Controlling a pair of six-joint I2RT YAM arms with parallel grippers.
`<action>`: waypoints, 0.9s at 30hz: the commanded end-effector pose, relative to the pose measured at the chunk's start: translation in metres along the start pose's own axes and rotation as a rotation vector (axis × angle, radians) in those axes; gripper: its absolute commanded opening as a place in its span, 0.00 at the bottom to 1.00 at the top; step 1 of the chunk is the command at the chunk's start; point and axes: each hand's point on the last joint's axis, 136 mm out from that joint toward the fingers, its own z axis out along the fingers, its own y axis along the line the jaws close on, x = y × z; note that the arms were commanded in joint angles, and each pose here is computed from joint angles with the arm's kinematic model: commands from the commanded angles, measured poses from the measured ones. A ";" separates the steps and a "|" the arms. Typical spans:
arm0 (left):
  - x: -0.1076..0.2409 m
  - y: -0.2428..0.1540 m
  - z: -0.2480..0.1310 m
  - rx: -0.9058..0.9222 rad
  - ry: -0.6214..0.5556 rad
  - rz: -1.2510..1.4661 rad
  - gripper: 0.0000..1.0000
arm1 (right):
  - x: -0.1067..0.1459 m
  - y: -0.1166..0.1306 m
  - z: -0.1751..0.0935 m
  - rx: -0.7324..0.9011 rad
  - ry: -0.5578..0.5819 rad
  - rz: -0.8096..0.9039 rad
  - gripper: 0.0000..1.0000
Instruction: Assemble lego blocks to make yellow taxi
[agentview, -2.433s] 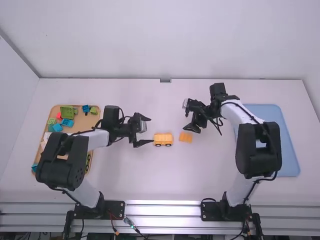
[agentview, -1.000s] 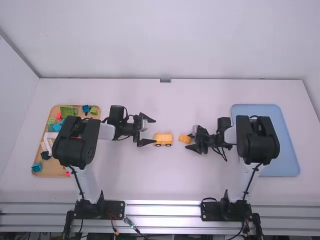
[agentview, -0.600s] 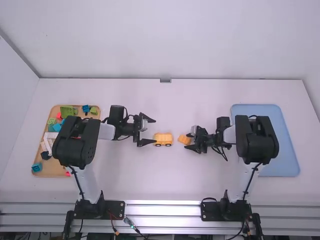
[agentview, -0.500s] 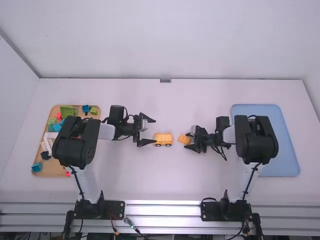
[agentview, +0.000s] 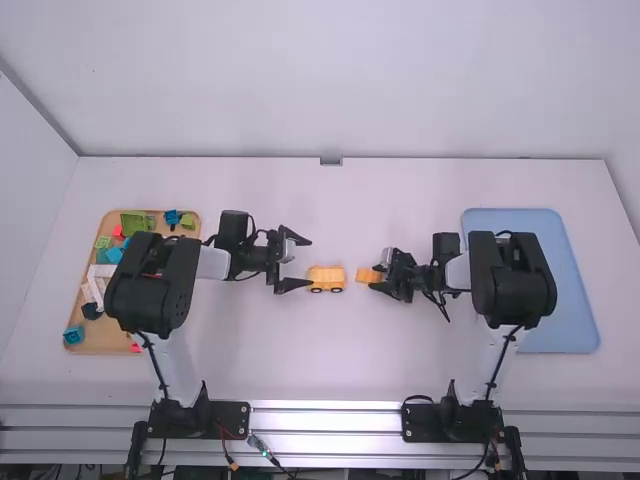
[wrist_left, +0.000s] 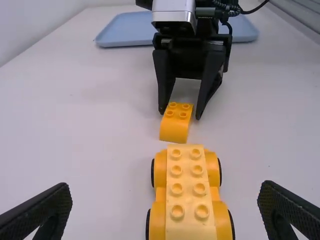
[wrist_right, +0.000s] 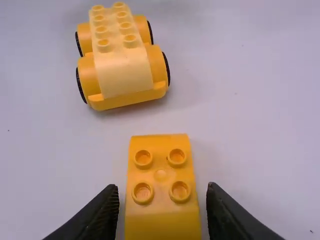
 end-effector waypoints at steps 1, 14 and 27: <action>-0.004 -0.002 0.003 0.026 -0.025 -0.004 0.99 | 0.005 0.005 0.002 -0.012 -0.002 0.027 0.45; -0.004 -0.003 0.003 0.027 -0.024 -0.013 0.99 | 0.008 0.007 0.011 -0.014 0.046 0.003 0.21; 0.016 -0.011 0.019 0.028 0.053 -0.100 1.00 | -0.014 0.007 0.018 -0.056 -0.036 -0.015 0.18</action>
